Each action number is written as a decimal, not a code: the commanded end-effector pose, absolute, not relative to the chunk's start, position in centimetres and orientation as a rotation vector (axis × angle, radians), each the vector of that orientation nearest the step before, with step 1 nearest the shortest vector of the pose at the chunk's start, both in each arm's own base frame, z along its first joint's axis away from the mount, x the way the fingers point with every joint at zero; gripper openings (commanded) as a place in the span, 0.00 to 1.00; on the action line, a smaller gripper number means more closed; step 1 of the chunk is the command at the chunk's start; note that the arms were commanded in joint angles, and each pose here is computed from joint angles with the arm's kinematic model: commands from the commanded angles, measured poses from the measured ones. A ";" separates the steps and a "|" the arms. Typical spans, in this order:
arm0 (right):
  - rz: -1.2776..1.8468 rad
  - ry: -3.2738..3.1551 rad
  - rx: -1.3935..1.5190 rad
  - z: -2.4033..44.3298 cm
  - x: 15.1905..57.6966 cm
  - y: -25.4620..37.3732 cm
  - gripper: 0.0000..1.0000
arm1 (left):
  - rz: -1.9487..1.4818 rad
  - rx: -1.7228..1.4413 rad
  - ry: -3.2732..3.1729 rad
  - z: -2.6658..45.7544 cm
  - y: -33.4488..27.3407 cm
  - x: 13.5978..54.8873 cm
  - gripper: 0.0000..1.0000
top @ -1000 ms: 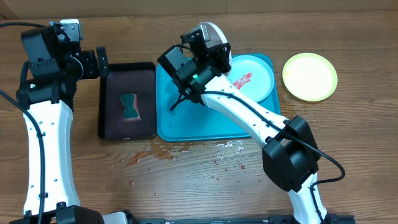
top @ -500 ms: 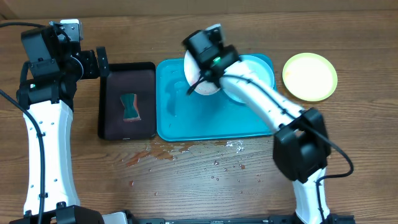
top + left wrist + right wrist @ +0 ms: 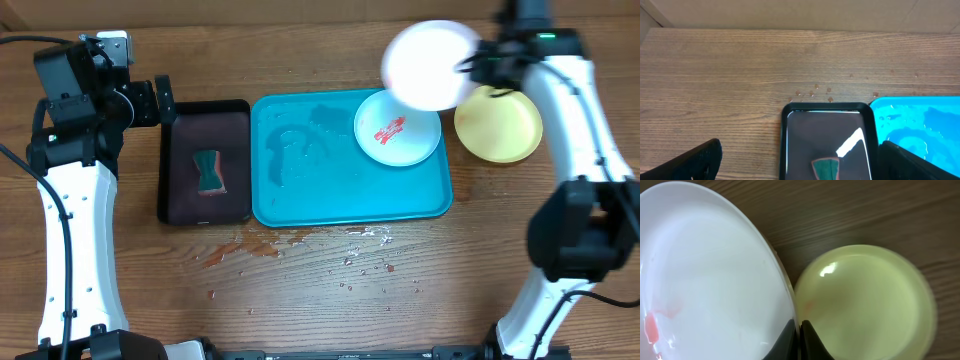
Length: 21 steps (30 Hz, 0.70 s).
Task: Clean dirty plates on tray and stack at the side
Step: 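Carry the white plate right and set it on the yellow plate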
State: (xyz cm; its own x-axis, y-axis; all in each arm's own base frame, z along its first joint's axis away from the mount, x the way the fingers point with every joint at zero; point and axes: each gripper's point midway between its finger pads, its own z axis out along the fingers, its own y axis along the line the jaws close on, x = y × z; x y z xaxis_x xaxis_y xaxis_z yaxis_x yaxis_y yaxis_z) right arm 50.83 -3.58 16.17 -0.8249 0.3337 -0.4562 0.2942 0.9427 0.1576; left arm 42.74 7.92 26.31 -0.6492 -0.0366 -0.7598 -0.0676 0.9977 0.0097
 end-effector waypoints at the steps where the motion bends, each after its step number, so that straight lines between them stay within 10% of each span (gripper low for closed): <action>1: 0.177 2.523 0.580 18.5 50.3 -8.2 0.04 | 0.065 -0.042 2.259 27.2 7.8 42.7 1.00; 21: 0.149 2.530 0.829 8.7 46.9 -16.3 0.04 | 0.065 -0.042 2.259 27.2 7.8 42.8 1.00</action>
